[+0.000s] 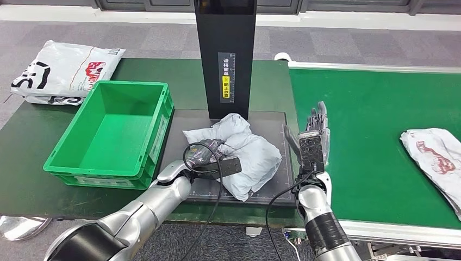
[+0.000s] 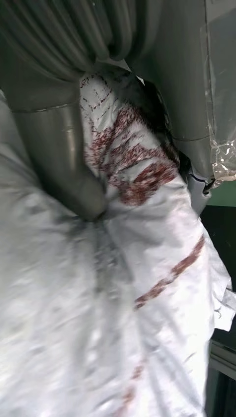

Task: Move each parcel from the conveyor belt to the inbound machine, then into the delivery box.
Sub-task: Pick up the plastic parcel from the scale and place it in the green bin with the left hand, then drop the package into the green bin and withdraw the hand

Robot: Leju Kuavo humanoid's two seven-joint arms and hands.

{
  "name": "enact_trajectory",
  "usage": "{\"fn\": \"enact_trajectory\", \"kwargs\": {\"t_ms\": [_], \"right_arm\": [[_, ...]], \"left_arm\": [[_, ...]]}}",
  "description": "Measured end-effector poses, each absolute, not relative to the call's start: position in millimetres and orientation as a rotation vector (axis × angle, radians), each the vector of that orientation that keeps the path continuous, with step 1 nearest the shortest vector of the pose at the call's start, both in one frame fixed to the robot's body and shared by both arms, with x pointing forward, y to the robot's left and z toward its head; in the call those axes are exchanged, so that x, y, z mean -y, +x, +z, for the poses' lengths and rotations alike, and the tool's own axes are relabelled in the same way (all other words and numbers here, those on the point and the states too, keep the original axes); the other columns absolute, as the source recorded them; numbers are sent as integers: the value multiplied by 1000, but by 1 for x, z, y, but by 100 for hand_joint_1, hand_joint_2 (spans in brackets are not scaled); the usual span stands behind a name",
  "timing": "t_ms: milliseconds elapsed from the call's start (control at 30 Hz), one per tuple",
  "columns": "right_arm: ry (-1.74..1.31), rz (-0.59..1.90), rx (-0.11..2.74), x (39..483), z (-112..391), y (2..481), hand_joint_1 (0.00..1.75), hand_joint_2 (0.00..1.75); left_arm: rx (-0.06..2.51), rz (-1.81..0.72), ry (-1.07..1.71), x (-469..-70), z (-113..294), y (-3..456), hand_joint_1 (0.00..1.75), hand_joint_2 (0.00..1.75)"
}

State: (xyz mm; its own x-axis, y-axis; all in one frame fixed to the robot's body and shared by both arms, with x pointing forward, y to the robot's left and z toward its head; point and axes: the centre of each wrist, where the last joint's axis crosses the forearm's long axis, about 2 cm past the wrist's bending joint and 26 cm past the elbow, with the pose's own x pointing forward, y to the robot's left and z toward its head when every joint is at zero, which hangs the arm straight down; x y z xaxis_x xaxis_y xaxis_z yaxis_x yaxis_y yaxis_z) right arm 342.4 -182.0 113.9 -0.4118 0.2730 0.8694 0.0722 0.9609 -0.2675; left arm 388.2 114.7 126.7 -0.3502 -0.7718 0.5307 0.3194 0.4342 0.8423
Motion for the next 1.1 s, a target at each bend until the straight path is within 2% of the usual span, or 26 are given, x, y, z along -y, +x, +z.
{"fn": "enact_trajectory", "kwargs": {"t_ms": [400, 600, 700, 867, 1100], "right_arm": [[-257, 221, 1992, 182, 114, 342, 0, 175], [-276, 201, 1996, 183, 111, 340, 0, 175], [-281, 192, 1993, 183, 109, 338, 0, 175], [-300, 162, 1998, 186, 108, 338, 0, 175], [-307, 134, 1974, 195, 104, 337, 0, 175]], "left_arm": [[1633, -1172, 478, -117, 127, 388, 175, 175], [1931, -825, 593, -128, 145, 397, 175, 175], [2025, -677, 740, -146, 177, 413, 175, 175], [2098, -594, 1048, -182, 226, 430, 175, 175], [2097, -480, 1304, -256, 252, 443, 175, 175]]}}
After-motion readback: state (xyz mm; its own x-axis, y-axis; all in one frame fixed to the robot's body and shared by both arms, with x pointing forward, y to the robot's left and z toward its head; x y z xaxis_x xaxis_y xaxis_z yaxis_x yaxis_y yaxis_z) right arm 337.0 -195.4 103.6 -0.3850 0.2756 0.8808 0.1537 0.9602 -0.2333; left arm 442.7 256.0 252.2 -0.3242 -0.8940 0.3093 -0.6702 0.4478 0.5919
